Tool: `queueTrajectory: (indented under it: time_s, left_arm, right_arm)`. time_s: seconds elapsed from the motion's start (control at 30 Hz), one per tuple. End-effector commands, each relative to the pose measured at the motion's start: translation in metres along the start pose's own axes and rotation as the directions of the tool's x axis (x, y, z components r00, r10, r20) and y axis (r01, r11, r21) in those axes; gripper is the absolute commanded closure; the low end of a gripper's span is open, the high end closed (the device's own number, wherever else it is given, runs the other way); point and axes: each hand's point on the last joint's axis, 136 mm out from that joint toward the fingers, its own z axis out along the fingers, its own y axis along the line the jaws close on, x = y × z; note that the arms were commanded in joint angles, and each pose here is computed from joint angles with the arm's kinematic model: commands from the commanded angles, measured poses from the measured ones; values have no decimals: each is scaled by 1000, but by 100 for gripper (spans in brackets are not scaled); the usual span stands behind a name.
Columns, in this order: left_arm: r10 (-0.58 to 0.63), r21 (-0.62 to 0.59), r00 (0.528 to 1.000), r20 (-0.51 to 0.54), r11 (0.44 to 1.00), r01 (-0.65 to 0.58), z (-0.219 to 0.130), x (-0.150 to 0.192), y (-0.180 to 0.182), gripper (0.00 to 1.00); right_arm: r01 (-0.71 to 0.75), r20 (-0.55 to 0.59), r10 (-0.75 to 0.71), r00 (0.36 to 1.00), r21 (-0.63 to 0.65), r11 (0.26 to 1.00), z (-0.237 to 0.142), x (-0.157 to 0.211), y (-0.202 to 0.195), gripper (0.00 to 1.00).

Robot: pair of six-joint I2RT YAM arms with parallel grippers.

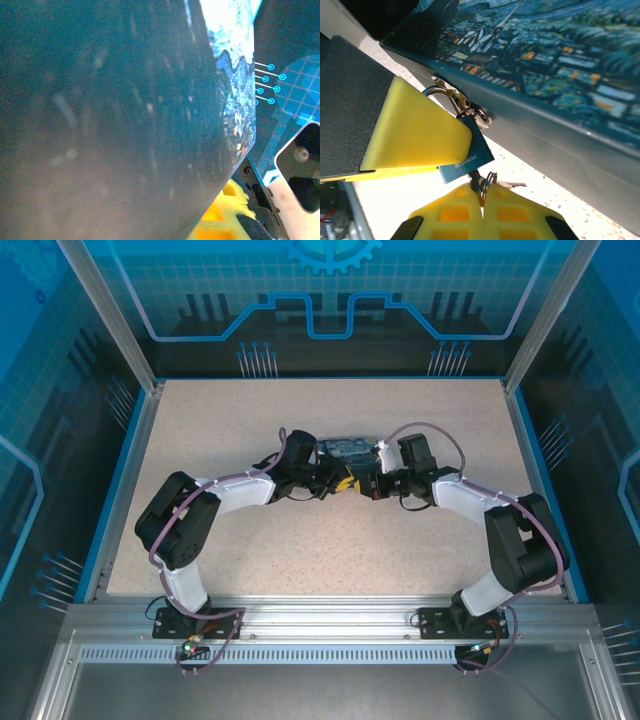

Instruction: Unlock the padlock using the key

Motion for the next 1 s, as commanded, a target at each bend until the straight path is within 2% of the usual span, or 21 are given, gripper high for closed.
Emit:
queueTrajectory:
  time_s: [0.0,0.13,0.23,0.27,0.4,0.43,0.73,0.97]
  left_arm:
    - [32,36,999,-22,999,-31,-6,8,-13,100]
    - [30,34,999,-19,999,-29,-5,8,-10,100]
    - [25,34,999,-20,999,-24,-4,8,-9,100]
    - [26,34,999,-18,999,-25,-4,7,-9,100]
    - [23,34,1000,-17,999,-22,-4,7,-10,100]
    - [24,35,1000,-18,999,-23,-4,7,-11,100]
    - [29,24,999,-18,999,-29,-9,7,-17,100]
    - [21,17,999,-25,1000,-21,-10,9,-20,100]
  right_arm:
    - [-19,28,25,999,-209,978,-4,-17,27,100]
    - [-61,24,69,997,-237,970,-6,-20,22,100]
    - [-68,30,75,997,-209,976,-7,-21,16,94]
    - [-69,32,77,997,-197,978,-8,-21,15,91]
    - [-74,55,82,995,-131,989,-14,-21,5,65]
    - [-72,59,79,995,-118,990,-15,-20,3,64]
    - [-15,112,16,994,-7,1000,-31,-19,-6,63]
    - [151,116,-176,978,200,968,-32,-15,-8,67]
